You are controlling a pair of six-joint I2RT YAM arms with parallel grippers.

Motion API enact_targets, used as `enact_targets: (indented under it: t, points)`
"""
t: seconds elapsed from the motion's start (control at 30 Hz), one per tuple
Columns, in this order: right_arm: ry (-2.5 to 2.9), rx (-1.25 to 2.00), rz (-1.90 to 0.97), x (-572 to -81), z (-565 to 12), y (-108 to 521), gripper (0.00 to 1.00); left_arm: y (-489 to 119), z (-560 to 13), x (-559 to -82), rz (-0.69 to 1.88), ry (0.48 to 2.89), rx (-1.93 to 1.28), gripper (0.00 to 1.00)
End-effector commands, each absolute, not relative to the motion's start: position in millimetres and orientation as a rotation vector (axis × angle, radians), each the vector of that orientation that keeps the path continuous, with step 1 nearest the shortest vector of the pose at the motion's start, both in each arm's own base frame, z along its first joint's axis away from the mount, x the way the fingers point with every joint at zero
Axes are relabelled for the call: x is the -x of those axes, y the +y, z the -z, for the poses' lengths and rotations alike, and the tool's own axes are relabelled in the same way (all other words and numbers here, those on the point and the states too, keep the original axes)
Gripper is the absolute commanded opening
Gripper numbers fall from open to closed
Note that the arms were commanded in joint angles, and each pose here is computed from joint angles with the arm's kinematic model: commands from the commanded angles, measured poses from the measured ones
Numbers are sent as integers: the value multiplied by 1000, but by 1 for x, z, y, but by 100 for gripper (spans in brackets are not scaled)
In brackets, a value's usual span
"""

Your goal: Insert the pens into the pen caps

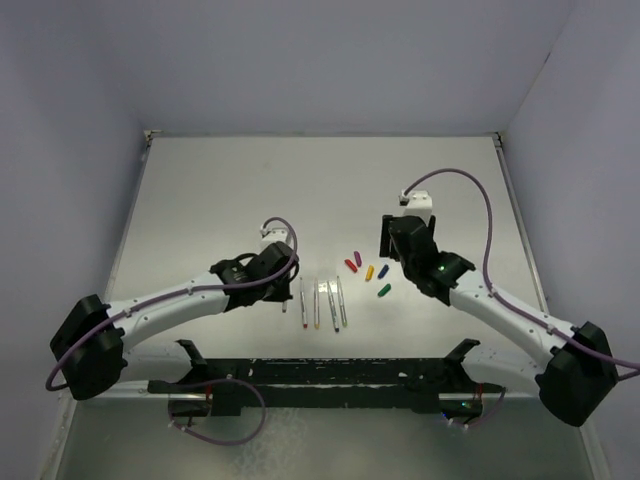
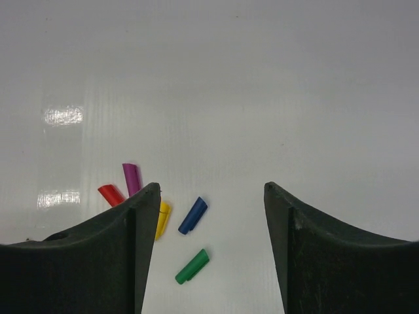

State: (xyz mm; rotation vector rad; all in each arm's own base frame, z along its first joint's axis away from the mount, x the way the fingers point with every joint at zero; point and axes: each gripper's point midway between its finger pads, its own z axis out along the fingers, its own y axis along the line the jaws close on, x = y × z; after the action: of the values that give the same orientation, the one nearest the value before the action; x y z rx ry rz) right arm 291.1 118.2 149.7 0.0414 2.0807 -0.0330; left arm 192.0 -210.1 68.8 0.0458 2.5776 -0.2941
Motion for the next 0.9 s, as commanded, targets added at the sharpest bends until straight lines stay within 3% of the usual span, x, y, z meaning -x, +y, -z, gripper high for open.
enact_targets:
  t: [0.0,0.13,0.23,0.27,0.47,0.87]
  points:
    - [2076,11,-13,-315,-165,145,61,-243,-112,-225,462,2333,-154,0]
    - [2119,74,-73,-323,-150,167,43,-267,-121,-227,605,2230,-286,0]
    - [2146,114,-117,-327,-142,181,16,-277,-122,-224,691,2170,-340,0]
    - [2158,127,-122,-328,-138,184,15,-280,-124,-220,724,2149,-363,0]
    - [2201,203,-147,-334,-118,200,37,-281,-128,-203,848,2062,-424,0]
    - [2278,268,-168,-342,-81,221,40,-277,-129,-187,927,2065,-418,0]
